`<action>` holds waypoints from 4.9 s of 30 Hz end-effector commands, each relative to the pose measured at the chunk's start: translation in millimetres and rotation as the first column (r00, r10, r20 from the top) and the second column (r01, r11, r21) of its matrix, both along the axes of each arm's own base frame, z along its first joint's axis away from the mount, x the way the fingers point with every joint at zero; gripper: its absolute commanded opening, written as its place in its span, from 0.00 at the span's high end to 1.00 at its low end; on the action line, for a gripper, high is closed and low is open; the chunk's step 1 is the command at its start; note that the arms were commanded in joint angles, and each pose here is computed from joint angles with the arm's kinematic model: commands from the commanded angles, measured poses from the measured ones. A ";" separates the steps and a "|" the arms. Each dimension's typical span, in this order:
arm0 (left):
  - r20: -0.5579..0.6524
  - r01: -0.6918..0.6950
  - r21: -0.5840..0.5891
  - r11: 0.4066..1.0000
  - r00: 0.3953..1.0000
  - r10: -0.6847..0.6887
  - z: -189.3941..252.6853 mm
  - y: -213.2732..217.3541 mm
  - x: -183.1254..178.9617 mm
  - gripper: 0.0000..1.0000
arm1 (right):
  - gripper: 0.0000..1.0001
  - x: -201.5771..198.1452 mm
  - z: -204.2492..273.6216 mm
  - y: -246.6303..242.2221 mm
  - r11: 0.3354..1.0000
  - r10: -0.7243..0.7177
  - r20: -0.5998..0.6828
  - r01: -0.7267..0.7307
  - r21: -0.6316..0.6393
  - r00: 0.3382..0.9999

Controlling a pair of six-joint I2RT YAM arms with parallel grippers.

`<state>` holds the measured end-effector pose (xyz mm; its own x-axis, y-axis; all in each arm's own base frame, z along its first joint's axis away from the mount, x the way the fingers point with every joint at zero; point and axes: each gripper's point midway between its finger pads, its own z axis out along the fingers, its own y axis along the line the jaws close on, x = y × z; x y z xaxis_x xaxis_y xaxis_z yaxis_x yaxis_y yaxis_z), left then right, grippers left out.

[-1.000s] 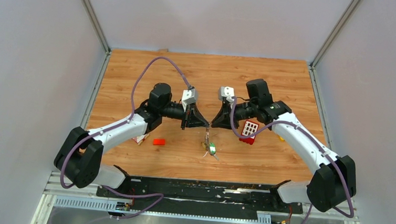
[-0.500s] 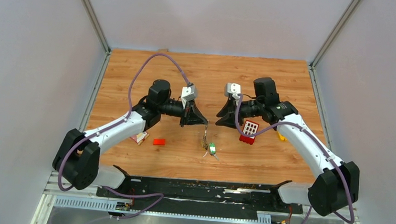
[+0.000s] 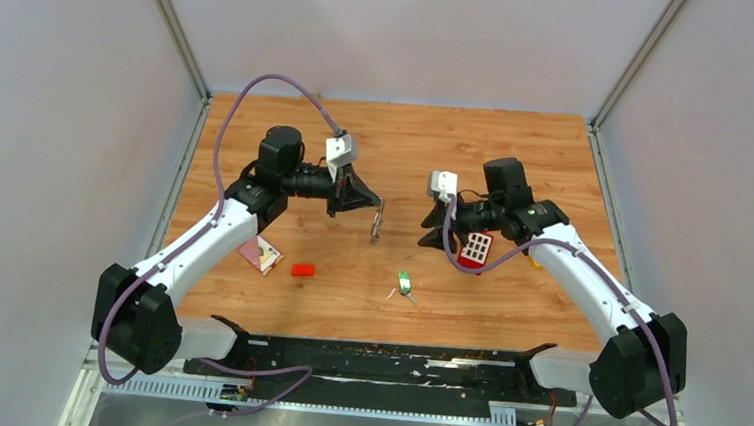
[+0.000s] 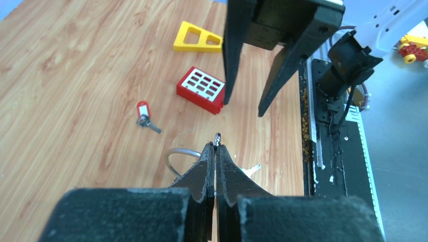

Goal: Put the keys on the keyring

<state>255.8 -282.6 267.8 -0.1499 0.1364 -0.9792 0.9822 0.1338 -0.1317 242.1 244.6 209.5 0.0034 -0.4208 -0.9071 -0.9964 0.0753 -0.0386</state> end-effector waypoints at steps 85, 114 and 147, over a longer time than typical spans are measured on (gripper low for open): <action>0.053 -0.117 0.011 0.993 0.992 0.116 -5.7 35.7 22.0 1.00 | 1.00 -34.7 -118.4 39.2 0.917 0.253 0.143 -0.190 -0.350 0.957; 0.053 -0.145 0.021 0.989 0.988 0.144 -4.5 24.2 21.7 1.00 | 1.00 -16.8 -84.3 -4.1 0.911 0.137 0.140 -0.069 -0.407 0.981; 0.042 -0.154 0.056 0.986 0.987 0.152 -14.9 26.2 23.6 1.00 | 0.93 -33.9 -182.5 20.0 0.759 0.249 0.105 -0.127 -0.639 0.963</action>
